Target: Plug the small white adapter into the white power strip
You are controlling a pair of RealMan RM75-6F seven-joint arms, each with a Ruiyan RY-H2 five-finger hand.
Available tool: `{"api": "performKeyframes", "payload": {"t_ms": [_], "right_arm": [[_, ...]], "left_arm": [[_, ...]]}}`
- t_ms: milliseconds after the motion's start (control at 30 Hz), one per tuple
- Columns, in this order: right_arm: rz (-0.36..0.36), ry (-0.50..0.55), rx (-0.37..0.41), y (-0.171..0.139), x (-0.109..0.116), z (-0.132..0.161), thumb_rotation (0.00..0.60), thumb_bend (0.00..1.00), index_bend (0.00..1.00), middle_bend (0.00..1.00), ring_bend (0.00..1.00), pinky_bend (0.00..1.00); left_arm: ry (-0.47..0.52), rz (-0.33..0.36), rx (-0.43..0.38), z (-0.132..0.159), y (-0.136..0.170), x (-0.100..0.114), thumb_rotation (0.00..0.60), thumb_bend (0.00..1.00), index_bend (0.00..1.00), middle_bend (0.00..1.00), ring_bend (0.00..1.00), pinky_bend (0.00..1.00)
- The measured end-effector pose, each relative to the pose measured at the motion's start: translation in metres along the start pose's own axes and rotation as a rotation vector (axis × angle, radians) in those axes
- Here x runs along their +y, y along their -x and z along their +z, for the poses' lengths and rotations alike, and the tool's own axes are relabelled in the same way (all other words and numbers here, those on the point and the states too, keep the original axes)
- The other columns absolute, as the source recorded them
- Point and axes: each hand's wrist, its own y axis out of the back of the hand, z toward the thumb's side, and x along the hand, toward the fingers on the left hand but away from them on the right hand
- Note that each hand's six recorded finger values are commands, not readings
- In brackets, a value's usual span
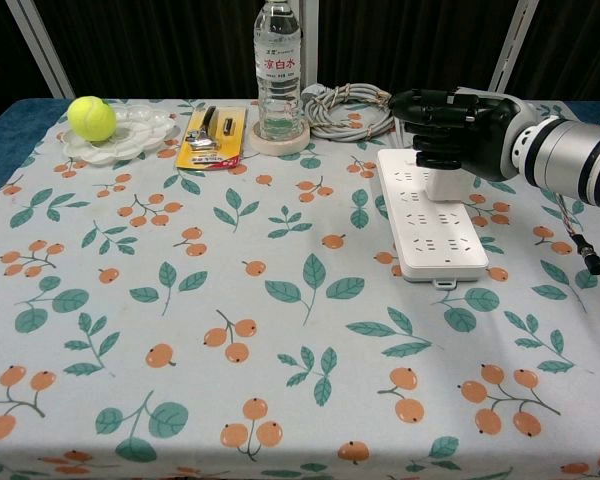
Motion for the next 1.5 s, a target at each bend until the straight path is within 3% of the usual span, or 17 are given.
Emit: {"api": "performKeyframes", "payload": {"t_ms": [367, 667, 767, 867, 933, 1033, 1133, 1233, 1300, 1400, 1500], "right_arm": [[-0.013, -0.017, -0.009, -0.002, -0.002, -0.01, 0.6, 0.83, 0.99, 0.94, 1.0, 0.98], [-0.028, -0.036, 0.104, -0.018, 0.01, 0.026, 0.6, 0.82, 0.98, 0.94, 0.98, 0.98], [-0.044, -0.116, 0.161, -0.033, 0.023, 0.044, 0.6, 0.79, 0.88, 0.89, 0.9, 0.89], [-0.069, -0.265, 0.201, -0.049, 0.035, 0.054, 0.6, 0.66, 0.65, 0.73, 0.65, 0.55], [-0.093, -0.409, 0.215, -0.061, 0.045, 0.058, 0.6, 0.5, 0.47, 0.55, 0.43, 0.26], [-0.141, -0.65, 0.212, -0.082, 0.061, 0.061, 0.6, 0.29, 0.29, 0.34, 0.19, 0.03], [-0.205, -0.905, 0.188, -0.107, 0.075, 0.061, 0.6, 0.22, 0.11, 0.13, 0.02, 0.0], [-0.277, -1.138, 0.141, -0.137, 0.089, 0.058, 0.6, 0.21, 0.01, 0.02, 0.0, 0.0], [-0.332, -1.269, 0.097, -0.164, 0.097, 0.054, 0.6, 0.22, 0.0, 0.0, 0.0, 0.0], [-0.419, -1.382, 0.035, -0.207, 0.107, 0.049, 0.6, 0.22, 0.0, 0.0, 0.0, 0.0], [-0.488, -1.409, -0.011, -0.246, 0.112, 0.044, 0.6, 0.23, 0.0, 0.0, 0.0, 0.0]], "left_arm": [[0.008, -0.002, -0.003, -0.002, -0.001, -0.003, 0.6, 0.08, 0.06, 0.0, 0.0, 0.0], [0.006, 0.005, -0.001, -0.004, -0.001, 0.0, 0.6, 0.08, 0.06, 0.0, 0.0, 0.0], [0.002, 0.01, -0.002, -0.004, -0.003, 0.002, 0.6, 0.08, 0.06, 0.0, 0.0, 0.0], [-0.004, 0.015, -0.003, -0.004, -0.004, 0.003, 0.6, 0.08, 0.06, 0.0, 0.0, 0.0], [-0.011, 0.02, -0.002, -0.004, -0.006, 0.004, 0.6, 0.08, 0.06, 0.0, 0.0, 0.0], [-0.027, 0.028, 0.002, -0.004, -0.008, 0.006, 0.6, 0.08, 0.06, 0.0, 0.0, 0.0], [-0.051, 0.041, 0.005, -0.003, -0.01, 0.008, 0.6, 0.08, 0.06, 0.0, 0.0, 0.0], [-0.071, 0.053, 0.007, 0.0, -0.012, 0.01, 0.6, 0.08, 0.06, 0.0, 0.0, 0.0], [-0.08, 0.059, 0.007, 0.002, -0.013, 0.011, 0.6, 0.08, 0.06, 0.0, 0.0, 0.0], [-0.088, 0.062, 0.005, 0.005, -0.014, 0.012, 0.6, 0.08, 0.06, 0.0, 0.0, 0.0], [-0.094, 0.063, 0.002, 0.007, -0.014, 0.013, 0.6, 0.08, 0.06, 0.0, 0.0, 0.0]]}}
